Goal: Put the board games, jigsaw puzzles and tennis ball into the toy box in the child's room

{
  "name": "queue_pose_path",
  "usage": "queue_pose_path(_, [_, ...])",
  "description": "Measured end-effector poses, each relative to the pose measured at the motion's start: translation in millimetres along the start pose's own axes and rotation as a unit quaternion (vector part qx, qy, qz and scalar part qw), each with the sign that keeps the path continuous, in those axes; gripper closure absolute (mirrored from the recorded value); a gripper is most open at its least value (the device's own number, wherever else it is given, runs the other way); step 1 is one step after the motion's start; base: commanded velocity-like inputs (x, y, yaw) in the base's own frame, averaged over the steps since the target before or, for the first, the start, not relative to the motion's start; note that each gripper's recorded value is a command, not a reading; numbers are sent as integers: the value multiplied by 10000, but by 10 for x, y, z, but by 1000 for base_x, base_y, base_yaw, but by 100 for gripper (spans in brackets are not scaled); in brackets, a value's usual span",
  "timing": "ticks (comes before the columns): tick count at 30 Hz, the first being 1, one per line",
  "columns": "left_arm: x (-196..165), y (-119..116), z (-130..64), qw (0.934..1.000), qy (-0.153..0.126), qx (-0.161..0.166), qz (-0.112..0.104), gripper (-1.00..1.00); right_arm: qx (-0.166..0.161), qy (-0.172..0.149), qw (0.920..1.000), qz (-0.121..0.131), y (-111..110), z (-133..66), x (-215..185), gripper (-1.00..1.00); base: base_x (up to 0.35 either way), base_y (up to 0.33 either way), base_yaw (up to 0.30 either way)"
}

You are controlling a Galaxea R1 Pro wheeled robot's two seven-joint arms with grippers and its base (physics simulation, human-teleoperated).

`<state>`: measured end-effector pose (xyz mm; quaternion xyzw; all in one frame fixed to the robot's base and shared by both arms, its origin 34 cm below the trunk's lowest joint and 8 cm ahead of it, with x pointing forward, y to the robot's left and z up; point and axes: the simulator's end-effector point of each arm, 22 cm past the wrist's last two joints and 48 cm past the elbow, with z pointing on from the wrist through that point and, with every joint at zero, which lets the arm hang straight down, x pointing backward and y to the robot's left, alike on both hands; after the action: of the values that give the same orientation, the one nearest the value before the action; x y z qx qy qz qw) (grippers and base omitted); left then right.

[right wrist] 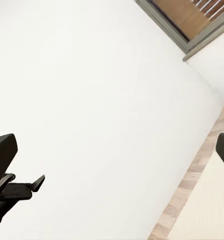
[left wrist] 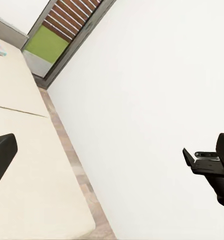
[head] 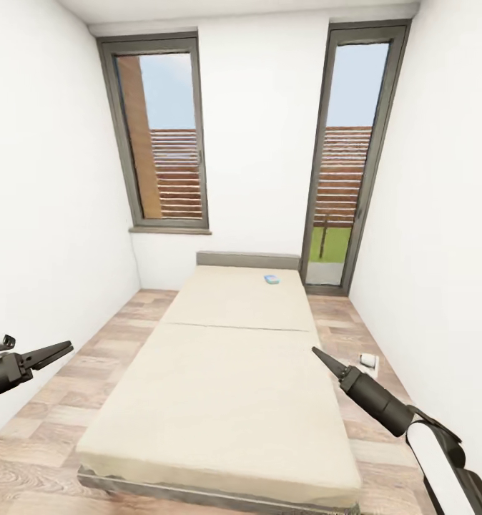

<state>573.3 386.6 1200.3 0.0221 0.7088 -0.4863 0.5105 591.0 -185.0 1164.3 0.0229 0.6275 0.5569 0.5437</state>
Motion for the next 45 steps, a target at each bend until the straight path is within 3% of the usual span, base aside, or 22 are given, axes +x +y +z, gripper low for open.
queue_pose_path(16, [-4,-6,-7,10000,0,-8,11,-100,-16,-30,10000,-56,38,9,-30,-100,0,-292,-45])
queue_pose_path(45, [8,1,-1,10000,10,-14,-1,-100,-27,20,10000,-63,48,23,4,-100,0,-303,277])
